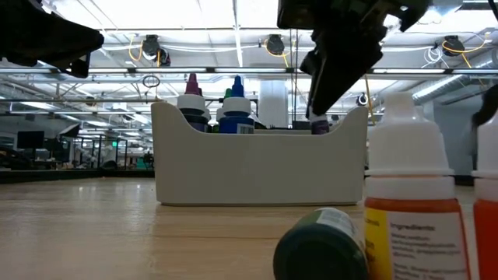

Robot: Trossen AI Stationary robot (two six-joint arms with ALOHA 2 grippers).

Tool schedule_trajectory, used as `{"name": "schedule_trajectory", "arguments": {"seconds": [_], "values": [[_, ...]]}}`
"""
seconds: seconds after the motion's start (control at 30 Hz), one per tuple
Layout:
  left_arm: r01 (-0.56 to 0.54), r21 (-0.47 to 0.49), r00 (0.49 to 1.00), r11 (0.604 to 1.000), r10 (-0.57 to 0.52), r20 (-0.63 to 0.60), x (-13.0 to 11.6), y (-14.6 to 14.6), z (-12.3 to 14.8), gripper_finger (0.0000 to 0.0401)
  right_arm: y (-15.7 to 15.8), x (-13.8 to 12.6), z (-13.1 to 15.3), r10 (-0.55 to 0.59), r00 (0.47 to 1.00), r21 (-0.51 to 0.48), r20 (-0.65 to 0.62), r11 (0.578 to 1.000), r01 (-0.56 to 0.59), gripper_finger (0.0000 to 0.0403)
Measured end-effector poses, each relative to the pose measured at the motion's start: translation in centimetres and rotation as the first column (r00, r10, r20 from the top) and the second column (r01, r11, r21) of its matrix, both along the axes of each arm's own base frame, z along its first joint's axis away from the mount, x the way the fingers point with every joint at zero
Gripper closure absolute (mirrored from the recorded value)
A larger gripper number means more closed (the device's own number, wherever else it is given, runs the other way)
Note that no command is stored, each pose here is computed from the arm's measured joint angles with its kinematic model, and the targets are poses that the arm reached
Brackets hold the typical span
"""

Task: Pick & Place food coloring
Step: Put the small violet food coloring into the gray bin

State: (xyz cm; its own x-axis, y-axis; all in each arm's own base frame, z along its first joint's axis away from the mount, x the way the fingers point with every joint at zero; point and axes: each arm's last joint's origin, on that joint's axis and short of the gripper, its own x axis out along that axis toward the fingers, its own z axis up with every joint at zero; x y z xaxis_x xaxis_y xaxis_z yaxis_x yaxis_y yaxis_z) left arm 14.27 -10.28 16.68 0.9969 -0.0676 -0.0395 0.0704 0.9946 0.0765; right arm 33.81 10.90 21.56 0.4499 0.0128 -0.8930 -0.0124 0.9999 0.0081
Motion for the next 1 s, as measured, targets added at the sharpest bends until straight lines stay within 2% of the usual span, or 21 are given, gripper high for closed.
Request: {"name": "schedule_trajectory", "arguments": {"seconds": [0.17, 0.4, 1.0], "values": [[0.000, -0.008, 1.000, 1.000, 0.000, 0.000, 0.0, 0.0, 0.0, 0.0359, 0.5, 0.0, -0.3, -0.049, 0.999, -0.050, 0.020, 0.997, 0.050, 0.0353], [0.000, -0.012, 1.000, 1.000, 0.000, 0.000, 0.0, 0.0, 0.0, 0.0359, 0.3, -0.4, -1.0, -0.087, 0.996, -0.060, 0.013, 0.994, 0.088, 0.0353], [0.000, -0.012, 1.000, 1.000, 0.000, 0.001, 0.0, 0.0, 0.0, 0.0359, 0.0, -1.1, -4.1, -0.102, 0.993, -0.030, 0.059, 0.994, 0.104, 0.0353]]}}
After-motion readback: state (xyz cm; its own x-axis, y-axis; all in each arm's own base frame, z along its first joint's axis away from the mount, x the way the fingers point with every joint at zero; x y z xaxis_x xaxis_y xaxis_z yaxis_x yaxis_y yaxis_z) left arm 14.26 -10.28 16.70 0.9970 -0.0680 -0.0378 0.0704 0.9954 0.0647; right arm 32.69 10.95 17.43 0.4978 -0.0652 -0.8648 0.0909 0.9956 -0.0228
